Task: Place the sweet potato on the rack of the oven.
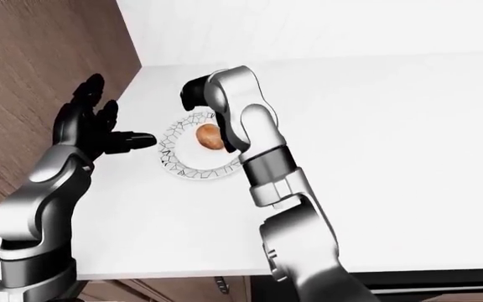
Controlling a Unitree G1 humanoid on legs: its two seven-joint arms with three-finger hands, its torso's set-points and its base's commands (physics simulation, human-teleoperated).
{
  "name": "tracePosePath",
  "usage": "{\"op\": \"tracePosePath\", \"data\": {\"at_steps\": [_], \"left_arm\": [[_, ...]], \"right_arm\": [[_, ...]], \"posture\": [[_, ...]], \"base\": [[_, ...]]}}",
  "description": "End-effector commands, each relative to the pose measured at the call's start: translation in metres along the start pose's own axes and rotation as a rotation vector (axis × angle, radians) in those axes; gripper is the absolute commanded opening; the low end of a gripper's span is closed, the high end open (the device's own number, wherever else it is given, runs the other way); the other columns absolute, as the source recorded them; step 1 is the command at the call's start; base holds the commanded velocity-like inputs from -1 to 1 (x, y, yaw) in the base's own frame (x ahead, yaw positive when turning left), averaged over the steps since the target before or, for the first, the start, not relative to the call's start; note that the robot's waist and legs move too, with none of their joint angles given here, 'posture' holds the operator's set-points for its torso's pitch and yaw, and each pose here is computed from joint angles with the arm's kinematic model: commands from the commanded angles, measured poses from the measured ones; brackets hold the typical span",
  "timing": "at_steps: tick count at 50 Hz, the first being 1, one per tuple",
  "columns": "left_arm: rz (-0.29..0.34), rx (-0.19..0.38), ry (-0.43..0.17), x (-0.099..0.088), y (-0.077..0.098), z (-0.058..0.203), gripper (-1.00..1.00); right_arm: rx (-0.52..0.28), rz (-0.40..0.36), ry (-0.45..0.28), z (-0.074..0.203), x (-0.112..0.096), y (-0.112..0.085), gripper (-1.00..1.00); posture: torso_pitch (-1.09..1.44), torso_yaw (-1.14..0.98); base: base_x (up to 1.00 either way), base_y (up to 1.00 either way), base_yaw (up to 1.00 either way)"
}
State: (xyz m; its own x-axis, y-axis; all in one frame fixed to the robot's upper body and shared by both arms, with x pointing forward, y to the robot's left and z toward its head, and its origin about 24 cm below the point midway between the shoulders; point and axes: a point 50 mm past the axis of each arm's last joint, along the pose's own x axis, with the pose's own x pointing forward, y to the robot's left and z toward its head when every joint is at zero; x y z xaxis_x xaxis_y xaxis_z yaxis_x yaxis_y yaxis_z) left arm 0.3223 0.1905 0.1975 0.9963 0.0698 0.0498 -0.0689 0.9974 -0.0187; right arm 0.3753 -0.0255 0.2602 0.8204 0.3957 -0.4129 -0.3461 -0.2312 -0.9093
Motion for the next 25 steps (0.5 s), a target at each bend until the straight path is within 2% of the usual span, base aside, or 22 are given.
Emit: {"op": "tracePosePath", "data": {"at_steps": [1, 8, 14, 15, 25], "left_arm": [[0.002, 0.002, -0.095, -0.001, 0.000, 0.019, 1.00], [0.002, 0.001, -0.096, -0.002, 0.001, 0.020, 1.00], [0.002, 0.000, -0.096, -0.001, 0.001, 0.019, 1.00], [0.002, 0.000, -0.097, -0.002, 0.001, 0.020, 1.00], [0.001, -0.002, -0.094, -0.001, 0.001, 0.020, 1.00]], "right_arm": [[-0.021, -0.091, -0.002, 0.003, -0.011, -0.019, 0.56], [-0.016, -0.078, -0.002, 0.003, -0.007, -0.013, 0.58], [-0.015, -0.075, 0.003, 0.003, -0.004, -0.010, 0.55], [-0.015, -0.074, 0.003, 0.003, -0.003, -0.009, 0.47], [-0.010, -0.067, 0.007, 0.001, 0.000, -0.004, 0.47]], "posture": [[0.00, 0.00], [0.00, 0.00], [0.00, 0.00], [0.00, 0.00], [0.00, 0.00]], "base": [[0.00, 0.00, 0.00], [0.00, 0.00, 0.00], [0.00, 0.00, 0.00], [0.00, 0.00, 0.00], [0.00, 0.00, 0.00]]}}
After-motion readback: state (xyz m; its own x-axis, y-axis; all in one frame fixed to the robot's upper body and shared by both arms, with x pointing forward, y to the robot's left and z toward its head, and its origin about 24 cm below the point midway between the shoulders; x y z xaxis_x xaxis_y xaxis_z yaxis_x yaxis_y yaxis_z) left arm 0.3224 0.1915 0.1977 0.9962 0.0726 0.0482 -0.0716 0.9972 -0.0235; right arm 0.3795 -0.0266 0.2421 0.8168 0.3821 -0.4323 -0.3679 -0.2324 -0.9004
